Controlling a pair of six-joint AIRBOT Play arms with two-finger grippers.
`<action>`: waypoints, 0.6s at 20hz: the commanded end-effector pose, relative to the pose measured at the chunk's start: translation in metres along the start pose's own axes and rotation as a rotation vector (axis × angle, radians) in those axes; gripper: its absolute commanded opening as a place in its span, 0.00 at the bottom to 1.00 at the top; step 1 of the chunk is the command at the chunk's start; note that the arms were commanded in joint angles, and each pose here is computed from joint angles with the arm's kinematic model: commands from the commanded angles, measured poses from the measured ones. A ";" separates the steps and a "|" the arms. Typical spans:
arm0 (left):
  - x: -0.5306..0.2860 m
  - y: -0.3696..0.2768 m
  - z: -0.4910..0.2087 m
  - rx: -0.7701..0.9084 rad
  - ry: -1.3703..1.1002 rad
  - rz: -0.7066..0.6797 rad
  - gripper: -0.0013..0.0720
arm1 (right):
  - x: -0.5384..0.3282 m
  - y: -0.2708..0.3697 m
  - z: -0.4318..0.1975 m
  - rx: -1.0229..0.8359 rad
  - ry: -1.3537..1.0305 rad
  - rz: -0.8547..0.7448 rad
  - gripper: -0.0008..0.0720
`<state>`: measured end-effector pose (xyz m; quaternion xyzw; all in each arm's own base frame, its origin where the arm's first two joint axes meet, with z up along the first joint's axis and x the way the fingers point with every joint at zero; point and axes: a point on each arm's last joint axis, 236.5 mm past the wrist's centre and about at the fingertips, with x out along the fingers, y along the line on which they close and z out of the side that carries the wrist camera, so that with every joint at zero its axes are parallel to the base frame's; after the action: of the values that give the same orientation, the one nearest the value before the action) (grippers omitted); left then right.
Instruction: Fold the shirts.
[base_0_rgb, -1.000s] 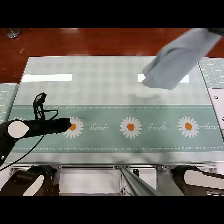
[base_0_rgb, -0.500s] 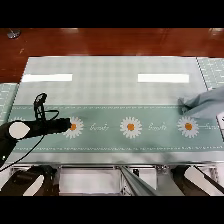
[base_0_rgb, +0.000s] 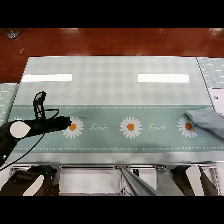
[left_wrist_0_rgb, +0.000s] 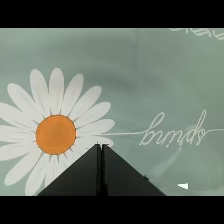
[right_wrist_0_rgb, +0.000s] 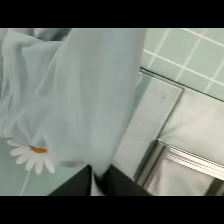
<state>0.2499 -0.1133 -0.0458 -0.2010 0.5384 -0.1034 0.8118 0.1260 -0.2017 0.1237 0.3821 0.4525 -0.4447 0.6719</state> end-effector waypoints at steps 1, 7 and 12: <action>0.002 0.001 0.006 -0.001 -0.021 0.003 0.04 | 0.005 -0.056 -0.019 0.114 -0.023 -0.201 0.81; -0.022 -0.017 0.059 0.077 -0.152 -0.020 0.04 | -0.018 0.055 0.033 0.002 -0.168 0.250 0.79; -0.109 -0.095 0.195 0.186 -0.378 -0.101 0.04 | -0.090 0.280 -0.019 -0.466 -0.016 0.911 0.04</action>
<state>0.3521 -0.1083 0.0808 -0.1831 0.4007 -0.1290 0.8884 0.2815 -0.1616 0.1853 0.3862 0.3536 -0.2069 0.8264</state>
